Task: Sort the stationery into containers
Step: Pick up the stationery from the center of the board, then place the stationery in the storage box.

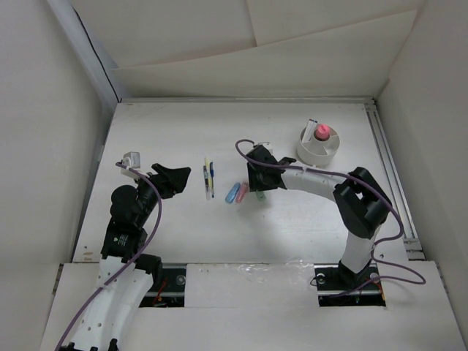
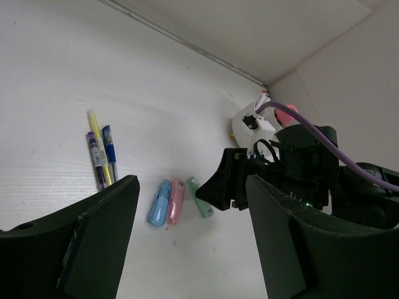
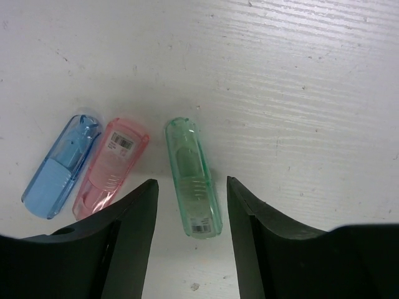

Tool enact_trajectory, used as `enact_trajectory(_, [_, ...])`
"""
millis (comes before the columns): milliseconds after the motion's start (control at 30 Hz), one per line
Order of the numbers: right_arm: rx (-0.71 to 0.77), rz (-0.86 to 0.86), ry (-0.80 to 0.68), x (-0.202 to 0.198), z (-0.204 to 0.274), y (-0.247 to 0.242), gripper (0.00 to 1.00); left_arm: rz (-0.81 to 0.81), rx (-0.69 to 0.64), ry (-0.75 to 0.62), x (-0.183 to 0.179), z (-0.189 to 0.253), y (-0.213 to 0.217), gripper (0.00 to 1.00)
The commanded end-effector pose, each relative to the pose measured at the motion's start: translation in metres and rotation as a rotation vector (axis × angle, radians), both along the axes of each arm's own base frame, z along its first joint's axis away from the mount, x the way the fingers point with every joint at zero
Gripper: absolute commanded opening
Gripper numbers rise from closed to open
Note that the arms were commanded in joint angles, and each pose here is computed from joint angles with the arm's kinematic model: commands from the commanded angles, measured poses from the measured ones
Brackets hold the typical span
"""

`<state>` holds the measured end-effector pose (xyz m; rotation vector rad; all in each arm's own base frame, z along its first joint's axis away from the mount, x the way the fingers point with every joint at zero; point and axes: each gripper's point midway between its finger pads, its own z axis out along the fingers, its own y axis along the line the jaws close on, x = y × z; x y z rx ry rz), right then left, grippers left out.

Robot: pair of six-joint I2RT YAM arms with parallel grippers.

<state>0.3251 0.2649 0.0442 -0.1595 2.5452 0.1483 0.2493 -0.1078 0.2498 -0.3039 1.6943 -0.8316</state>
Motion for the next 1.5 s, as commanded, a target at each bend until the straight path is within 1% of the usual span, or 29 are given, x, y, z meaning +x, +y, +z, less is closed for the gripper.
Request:
enact_trajectory(0, [0.013, 0.007, -0.050, 0.015, 0.023, 0.002, 0.54, -0.016, -0.008, -0.039, -0.002, 0.011, -0.003, 0.66])
enact_trajectory(133, [-0.018, 0.009, -0.019, 0.022, 0.005, -0.002, 0.54, -0.016, -0.008, -0.039, -0.002, 0.011, -0.003, 0.66])
enact_trajectory(267, [-0.027, 0.025, -0.024, 0.029, 0.004, 0.003, 0.54, -0.016, -0.008, -0.039, -0.002, 0.011, -0.003, 0.66])
enact_trajectory(467, [-0.041, 0.010, -0.020, 0.040, -0.005, 0.004, 0.49, -0.016, -0.008, -0.039, -0.002, 0.011, -0.003, 0.66])
enact_trajectory(500, [-0.041, 0.010, -0.020, 0.040, -0.005, 0.004, 0.47, -0.016, -0.008, -0.039, -0.002, 0.011, -0.003, 0.66])
enact_trajectory(667, [-0.049, -0.005, -0.024, 0.043, -0.006, -0.001, 0.09, -0.016, -0.008, -0.039, -0.002, 0.011, -0.003, 0.66])
enact_trajectory(733, [-0.036, -0.023, -0.033, 0.044, -0.001, -0.006, 0.05, -0.016, -0.008, -0.039, -0.002, 0.011, -0.003, 0.66])
enact_trajectory(767, [-0.024, -0.024, -0.047, 0.043, 0.008, -0.007, 0.04, -0.016, -0.008, -0.039, -0.002, 0.011, -0.003, 0.66])
enact_trajectory(833, [0.014, -0.038, -0.074, 0.048, 0.023, -0.007, 0.04, -0.016, -0.008, -0.039, -0.002, 0.011, -0.003, 0.66])
enact_trajectory(933, [0.105, -0.054, -0.135, 0.060, 0.064, -0.011, 0.02, -0.016, -0.008, -0.039, -0.002, 0.011, -0.003, 0.66])
enact_trajectory(967, [0.135, -0.063, -0.166, 0.067, 0.082, -0.013, 0.02, -0.016, -0.008, -0.039, -0.002, 0.011, -0.003, 0.66])
enact_trajectory(1000, [0.190, -0.074, -0.228, 0.075, 0.115, -0.015, 0.02, -0.016, -0.008, -0.039, -0.002, 0.011, -0.003, 0.66])
enact_trajectory(1033, [0.221, -0.087, -0.265, 0.082, 0.133, -0.020, 0.02, -0.016, -0.007, -0.030, -0.001, 0.007, -0.003, 0.66])
enact_trajectory(1067, [0.248, -0.124, -0.294, 0.095, 0.150, -0.038, 0.01, -0.016, -0.007, -0.030, -0.001, 0.007, -0.003, 0.66])
enact_trajectory(1133, [0.318, -0.161, -0.391, 0.111, 0.200, -0.057, 0.01, -0.016, -0.007, -0.030, -0.001, 0.007, -0.003, 0.66])
enact_trajectory(1167, [0.336, -0.215, -0.442, 0.127, 0.218, -0.083, 0.01, -0.016, -0.007, -0.030, -0.001, 0.007, -0.003, 0.66])
enact_trajectory(1233, [0.367, -0.269, -0.527, 0.145, 0.251, -0.112, 0.01, -0.016, -0.007, -0.030, -0.001, 0.007, -0.003, 0.66])
enact_trajectory(1267, [0.379, -0.304, -0.548, 0.151, 0.260, -0.127, 0.01, -0.016, -0.007, -0.030, -0.001, 0.007, -0.003, 0.66])
enact_trajectory(1300, [0.360, -0.386, -0.598, 0.163, 0.272, -0.164, 0.01, -0.016, -0.007, -0.030, -0.001, 0.007, -0.003, 0.66])
enact_trajectory(1367, [0.357, -0.497, -0.676, 0.179, 0.287, -0.200, 0.01, -0.016, -0.007, -0.030, -0.001, 0.007, -0.003, 0.66])
enact_trajectory(1400, [0.302, -0.596, -0.698, 0.187, 0.281, -0.235, 0.01, -0.016, -0.007, -0.030, -0.001, 0.007, -0.003, 0.66])
enact_trajectory(1433, [0.296, -0.649, -0.720, 0.192, 0.284, -0.251, 0.01, -0.016, -0.005, -0.021, 0.000, 0.004, -0.003, 0.66])
enact_trajectory(1467, [0.275, -0.684, -0.721, 0.202, 0.276, -0.264, 0.01, -0.016, -0.005, -0.021, 0.000, 0.004, -0.003, 0.66])
